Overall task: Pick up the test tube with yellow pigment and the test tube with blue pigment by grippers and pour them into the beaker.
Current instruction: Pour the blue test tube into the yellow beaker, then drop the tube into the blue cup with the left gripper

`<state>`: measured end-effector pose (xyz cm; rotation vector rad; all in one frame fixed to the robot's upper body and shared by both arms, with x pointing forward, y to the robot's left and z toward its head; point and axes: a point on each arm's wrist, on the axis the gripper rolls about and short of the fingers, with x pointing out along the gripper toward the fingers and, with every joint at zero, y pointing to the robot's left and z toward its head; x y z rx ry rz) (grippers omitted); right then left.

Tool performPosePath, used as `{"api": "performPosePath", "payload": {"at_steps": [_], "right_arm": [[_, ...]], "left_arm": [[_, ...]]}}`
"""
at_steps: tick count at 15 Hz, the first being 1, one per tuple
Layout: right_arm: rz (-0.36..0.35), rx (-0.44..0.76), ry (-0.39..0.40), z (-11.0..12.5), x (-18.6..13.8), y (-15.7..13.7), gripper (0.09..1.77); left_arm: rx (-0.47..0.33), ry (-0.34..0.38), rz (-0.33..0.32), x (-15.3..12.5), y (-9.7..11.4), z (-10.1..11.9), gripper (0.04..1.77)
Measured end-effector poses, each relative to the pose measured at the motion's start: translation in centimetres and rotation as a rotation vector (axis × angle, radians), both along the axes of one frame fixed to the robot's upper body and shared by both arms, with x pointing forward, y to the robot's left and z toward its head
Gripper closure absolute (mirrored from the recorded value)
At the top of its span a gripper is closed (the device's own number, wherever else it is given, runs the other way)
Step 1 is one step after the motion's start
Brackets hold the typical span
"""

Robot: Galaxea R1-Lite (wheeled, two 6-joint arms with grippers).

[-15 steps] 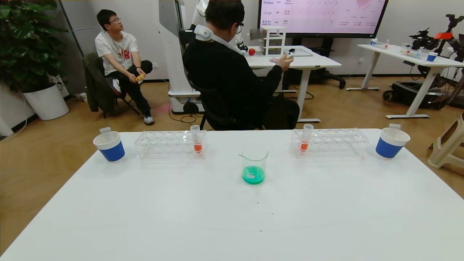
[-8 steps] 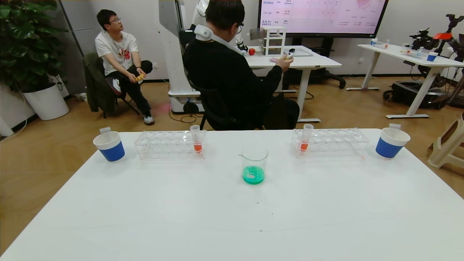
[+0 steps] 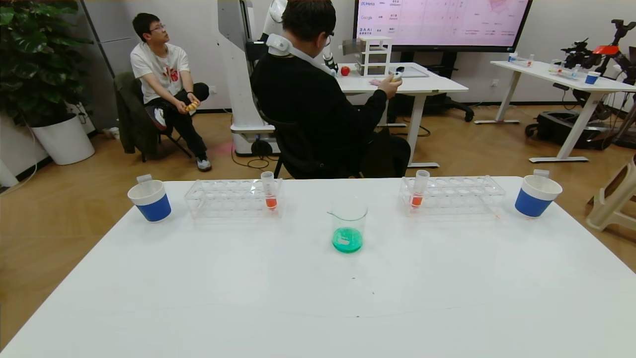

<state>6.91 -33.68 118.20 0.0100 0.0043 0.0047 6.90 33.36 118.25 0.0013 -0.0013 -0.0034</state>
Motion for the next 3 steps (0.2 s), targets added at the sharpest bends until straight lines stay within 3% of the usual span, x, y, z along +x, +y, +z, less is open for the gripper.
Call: {"api": "performPosePath", "payload": {"at_steps": [3], "right_arm": [[0.002, -0.001, 0.0, 0.0, 0.0, 0.01, 0.12]], "left_arm": [[0.0, 0.0, 0.0, 0.0, 0.0, 0.0, 0.07]]}}
